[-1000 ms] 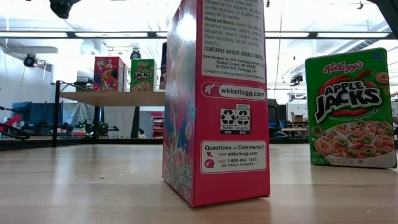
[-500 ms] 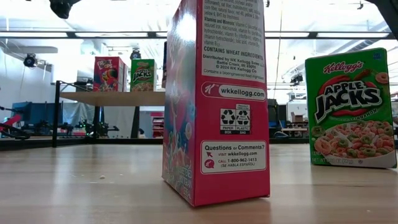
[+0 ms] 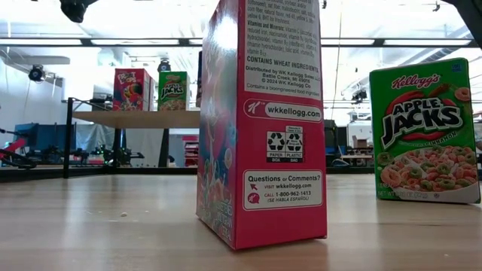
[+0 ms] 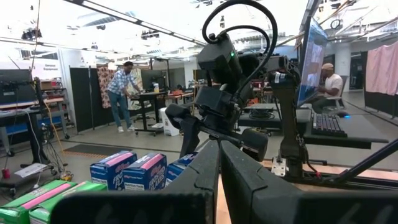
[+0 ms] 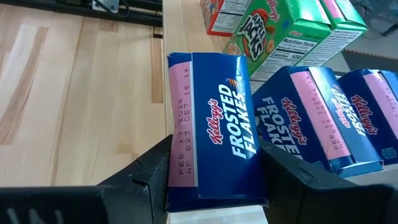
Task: Stack cereal on shelf
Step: Put the blue cereal box on the shelf aligned with the other blue cereal boxes
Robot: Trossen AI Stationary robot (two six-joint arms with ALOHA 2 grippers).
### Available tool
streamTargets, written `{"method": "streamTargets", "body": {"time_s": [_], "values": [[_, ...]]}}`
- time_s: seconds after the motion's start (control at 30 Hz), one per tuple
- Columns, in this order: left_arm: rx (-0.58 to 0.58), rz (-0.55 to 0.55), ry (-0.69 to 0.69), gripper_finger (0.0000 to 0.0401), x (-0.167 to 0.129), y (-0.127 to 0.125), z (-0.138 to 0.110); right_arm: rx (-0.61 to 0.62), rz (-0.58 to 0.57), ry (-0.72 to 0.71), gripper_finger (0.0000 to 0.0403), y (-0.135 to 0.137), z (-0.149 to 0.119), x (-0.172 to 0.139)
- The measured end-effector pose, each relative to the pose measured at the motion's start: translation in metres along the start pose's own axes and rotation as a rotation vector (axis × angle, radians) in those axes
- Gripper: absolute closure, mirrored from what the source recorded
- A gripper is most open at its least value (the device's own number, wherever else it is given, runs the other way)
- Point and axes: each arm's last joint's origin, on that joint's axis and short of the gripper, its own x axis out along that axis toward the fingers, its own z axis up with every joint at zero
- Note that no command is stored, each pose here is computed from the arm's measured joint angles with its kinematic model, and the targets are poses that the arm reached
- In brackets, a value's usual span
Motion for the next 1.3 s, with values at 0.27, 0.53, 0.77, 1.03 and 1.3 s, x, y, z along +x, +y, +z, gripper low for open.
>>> {"method": "streamTargets", "body": {"time_s": [0.27,0.53,0.77,1.03,1.3], "values": [[0.000,0.000,0.000,0.0401,0.000,0.000,0.000,0.000,0.000,0.001,0.0202,0.000,0.000,0.001],[-0.001,0.000,0.000,0.0401,0.000,0.000,0.000,0.000,0.000,0.000,0.0186,0.000,0.000,0.001],[-0.001,0.000,0.000,0.0401,0.000,0.000,0.000,-0.001,-0.006,-0.013,0.0186,-0.001,0.003,-0.002],[0.000,0.000,0.000,0.0401,0.000,0.000,0.000,-0.001,-0.015,-0.014,0.0186,-0.002,0.004,-0.004],[-0.001,0.000,0.000,0.0401,0.000,0.000,0.000,0.000,-0.021,-0.033,0.0186,-0.003,0.008,-0.015]]}}
